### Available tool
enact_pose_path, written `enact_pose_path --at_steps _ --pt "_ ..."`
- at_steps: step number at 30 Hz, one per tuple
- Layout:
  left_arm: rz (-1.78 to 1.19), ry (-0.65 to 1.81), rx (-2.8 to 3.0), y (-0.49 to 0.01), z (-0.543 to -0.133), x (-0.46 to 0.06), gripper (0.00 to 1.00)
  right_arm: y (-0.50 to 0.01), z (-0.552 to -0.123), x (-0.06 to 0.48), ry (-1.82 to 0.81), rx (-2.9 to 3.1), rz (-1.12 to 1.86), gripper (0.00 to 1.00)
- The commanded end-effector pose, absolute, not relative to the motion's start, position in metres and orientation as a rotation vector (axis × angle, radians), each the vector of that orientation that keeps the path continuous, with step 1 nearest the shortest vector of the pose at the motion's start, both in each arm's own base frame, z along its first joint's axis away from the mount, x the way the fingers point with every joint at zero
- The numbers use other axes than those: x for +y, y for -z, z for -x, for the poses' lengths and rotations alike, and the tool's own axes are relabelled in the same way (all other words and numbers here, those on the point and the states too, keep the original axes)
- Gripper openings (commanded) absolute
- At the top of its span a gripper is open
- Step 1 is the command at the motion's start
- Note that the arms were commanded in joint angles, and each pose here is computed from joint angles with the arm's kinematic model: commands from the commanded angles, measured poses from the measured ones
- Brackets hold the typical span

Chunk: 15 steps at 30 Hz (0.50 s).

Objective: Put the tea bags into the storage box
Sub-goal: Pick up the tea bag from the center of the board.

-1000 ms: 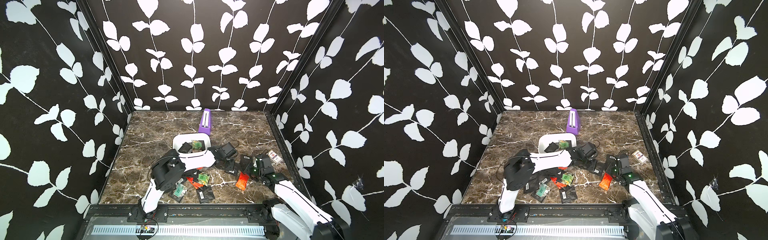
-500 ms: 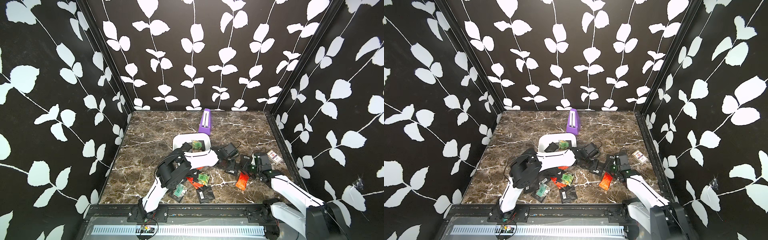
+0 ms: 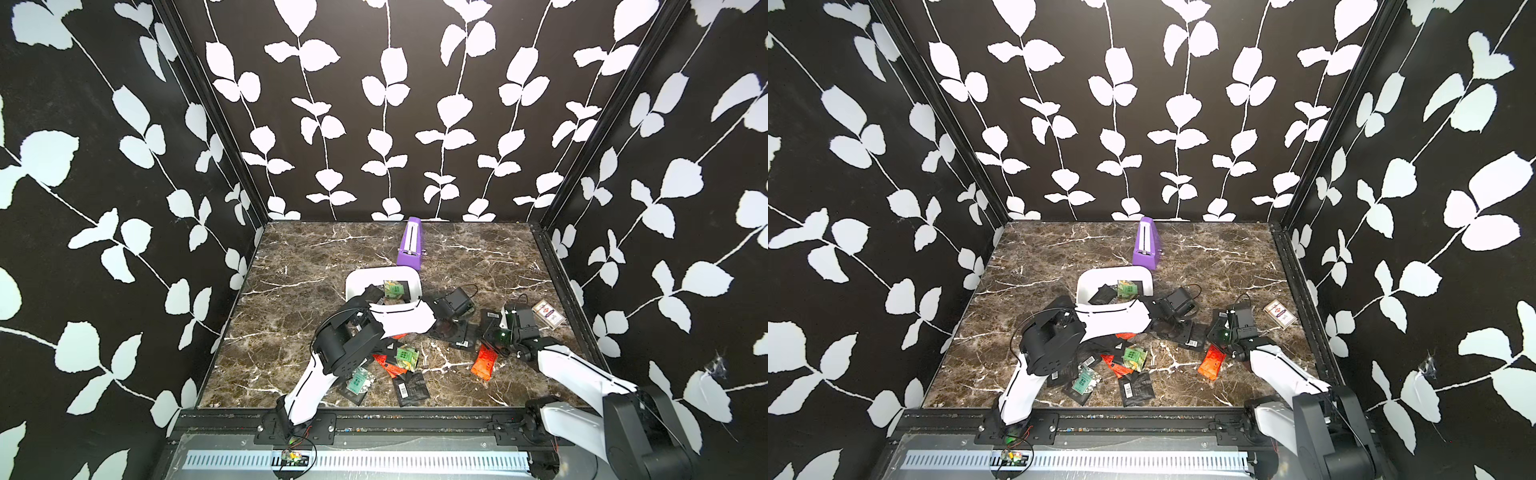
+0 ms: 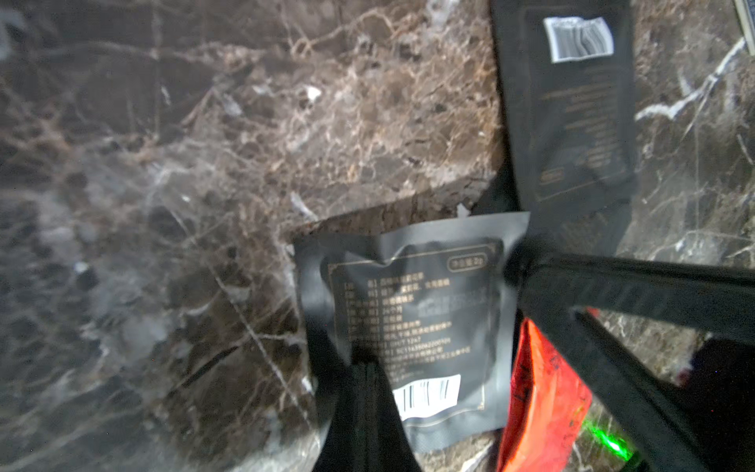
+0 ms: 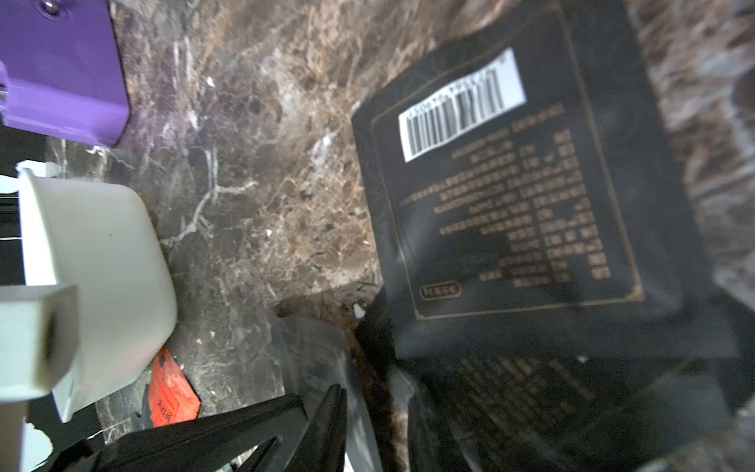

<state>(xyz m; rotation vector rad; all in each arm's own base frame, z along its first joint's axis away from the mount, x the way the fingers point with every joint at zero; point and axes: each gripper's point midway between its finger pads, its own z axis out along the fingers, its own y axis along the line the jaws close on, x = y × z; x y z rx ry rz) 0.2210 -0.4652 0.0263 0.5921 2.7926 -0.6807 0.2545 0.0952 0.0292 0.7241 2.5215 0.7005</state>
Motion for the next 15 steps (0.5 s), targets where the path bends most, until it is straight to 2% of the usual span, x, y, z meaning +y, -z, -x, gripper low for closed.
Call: enact_pose_path --at_steps 1,15 --pt "-0.604 0.594 2.853 -0.008 -0.213 -0.445 0.0 -0.037 -0.266 0.097 -0.714 2.486 -0.685 0.29" --pt "-0.612 0.576 2.859 -0.005 -0.211 -0.442 0.0 -0.032 -0.271 0.108 -0.794 2.474 -0.635 0.31"
